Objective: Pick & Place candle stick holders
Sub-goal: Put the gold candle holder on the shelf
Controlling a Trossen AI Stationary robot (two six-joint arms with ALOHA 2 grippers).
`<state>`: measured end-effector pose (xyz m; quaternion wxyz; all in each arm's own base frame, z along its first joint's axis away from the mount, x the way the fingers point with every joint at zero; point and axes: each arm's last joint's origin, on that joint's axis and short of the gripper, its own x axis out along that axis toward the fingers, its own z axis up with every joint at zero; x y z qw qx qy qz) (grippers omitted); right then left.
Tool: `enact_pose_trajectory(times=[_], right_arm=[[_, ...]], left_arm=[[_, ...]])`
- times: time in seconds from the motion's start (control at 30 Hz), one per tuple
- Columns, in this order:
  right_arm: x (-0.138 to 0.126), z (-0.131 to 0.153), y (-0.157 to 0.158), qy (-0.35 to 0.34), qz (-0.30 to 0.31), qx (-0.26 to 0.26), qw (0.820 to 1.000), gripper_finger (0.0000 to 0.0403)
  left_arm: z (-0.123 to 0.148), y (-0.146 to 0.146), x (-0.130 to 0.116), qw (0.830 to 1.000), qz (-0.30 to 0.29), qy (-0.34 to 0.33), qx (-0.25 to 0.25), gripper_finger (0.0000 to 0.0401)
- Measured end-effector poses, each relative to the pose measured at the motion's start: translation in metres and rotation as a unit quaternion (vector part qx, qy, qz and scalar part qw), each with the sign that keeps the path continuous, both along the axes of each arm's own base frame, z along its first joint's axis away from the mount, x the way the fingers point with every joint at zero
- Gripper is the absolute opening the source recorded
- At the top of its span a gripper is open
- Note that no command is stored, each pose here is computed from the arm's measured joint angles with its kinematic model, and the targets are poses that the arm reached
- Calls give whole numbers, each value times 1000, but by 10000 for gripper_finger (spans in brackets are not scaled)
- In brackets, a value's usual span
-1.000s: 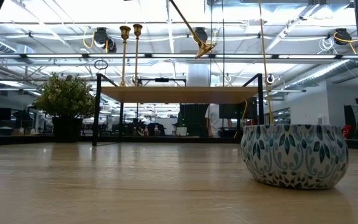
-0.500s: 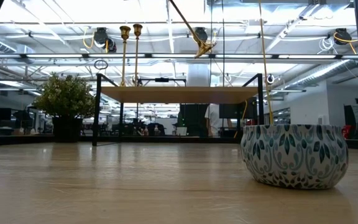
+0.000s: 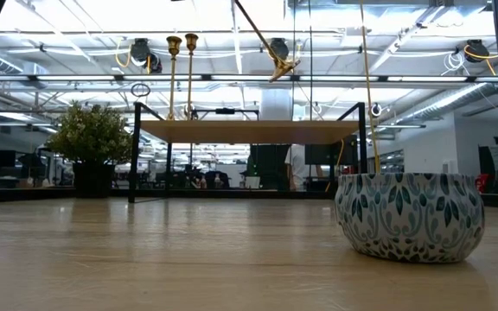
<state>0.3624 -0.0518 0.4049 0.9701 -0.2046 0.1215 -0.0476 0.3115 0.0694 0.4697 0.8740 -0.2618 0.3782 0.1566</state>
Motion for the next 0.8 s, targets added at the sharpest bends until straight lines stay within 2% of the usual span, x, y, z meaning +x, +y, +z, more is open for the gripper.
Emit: enact_pose_trajectory(times=[0.53,0.8], right_arm=[[1,-1,-1,-2,-5,13,1000,88],[1,-1,-2,-1,-22,10,1000,88]], left_arm=[[0,3,0,1000,5,-2,0,80],[0,6,-1,1000,-2,-2,10,85]])
